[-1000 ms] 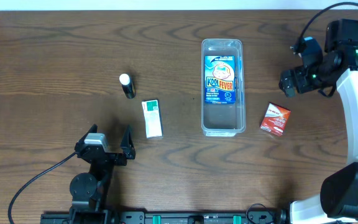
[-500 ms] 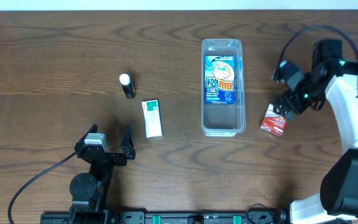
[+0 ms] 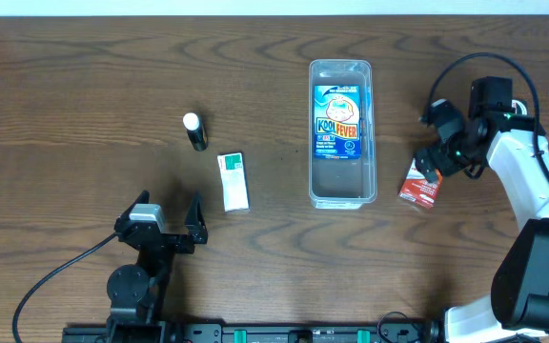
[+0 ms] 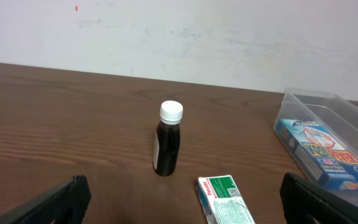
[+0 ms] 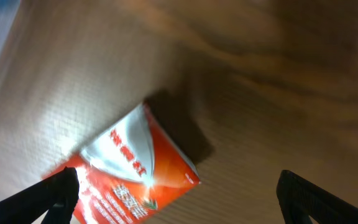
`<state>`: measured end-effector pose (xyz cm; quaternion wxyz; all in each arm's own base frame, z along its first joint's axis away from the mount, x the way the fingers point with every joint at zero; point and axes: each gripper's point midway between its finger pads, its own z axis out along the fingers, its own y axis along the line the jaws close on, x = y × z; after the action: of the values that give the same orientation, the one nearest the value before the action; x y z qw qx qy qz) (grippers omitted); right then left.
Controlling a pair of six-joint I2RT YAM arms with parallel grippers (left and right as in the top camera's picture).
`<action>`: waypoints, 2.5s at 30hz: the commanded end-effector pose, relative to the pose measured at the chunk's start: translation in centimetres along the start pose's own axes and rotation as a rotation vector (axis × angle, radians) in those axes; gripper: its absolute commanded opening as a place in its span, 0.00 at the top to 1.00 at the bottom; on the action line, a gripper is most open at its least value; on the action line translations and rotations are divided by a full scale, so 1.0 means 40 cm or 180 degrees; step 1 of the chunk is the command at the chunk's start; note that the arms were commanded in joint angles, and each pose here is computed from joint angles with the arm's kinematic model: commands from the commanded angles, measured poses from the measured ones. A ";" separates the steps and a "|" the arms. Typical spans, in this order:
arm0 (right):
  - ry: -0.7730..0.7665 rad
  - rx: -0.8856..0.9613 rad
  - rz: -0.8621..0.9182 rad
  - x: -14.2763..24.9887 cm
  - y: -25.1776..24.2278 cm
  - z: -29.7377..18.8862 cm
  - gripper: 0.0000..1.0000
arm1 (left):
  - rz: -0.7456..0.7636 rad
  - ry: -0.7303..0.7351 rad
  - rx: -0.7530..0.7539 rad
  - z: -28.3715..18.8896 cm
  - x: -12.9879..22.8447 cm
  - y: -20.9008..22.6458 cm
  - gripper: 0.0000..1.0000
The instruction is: Pack container
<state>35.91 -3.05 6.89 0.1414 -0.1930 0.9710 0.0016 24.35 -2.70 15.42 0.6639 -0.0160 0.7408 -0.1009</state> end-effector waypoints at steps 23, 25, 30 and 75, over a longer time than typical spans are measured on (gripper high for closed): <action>0.0596 0.0638 0.3116 0.132 0.020 0.019 0.01 | 0.0044 0.0152 0.0021 0.002 0.038 0.000 0.02; 0.0570 0.0623 0.3048 0.120 0.033 0.022 0.01 | 0.0044 0.0152 0.0021 0.002 0.038 0.000 0.02; 0.0510 0.0592 0.2909 0.096 0.059 0.028 0.01 | 0.0044 0.0152 0.0021 0.002 0.038 0.000 0.02; 0.0813 0.0514 0.2922 0.140 0.088 0.154 0.01 | 0.0044 0.0152 0.0021 0.002 0.038 0.000 0.02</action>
<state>31.55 -1.82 -0.31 0.0255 0.2666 0.9630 -0.0304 24.35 -2.70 15.42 0.6639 -0.0160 0.7408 -0.1009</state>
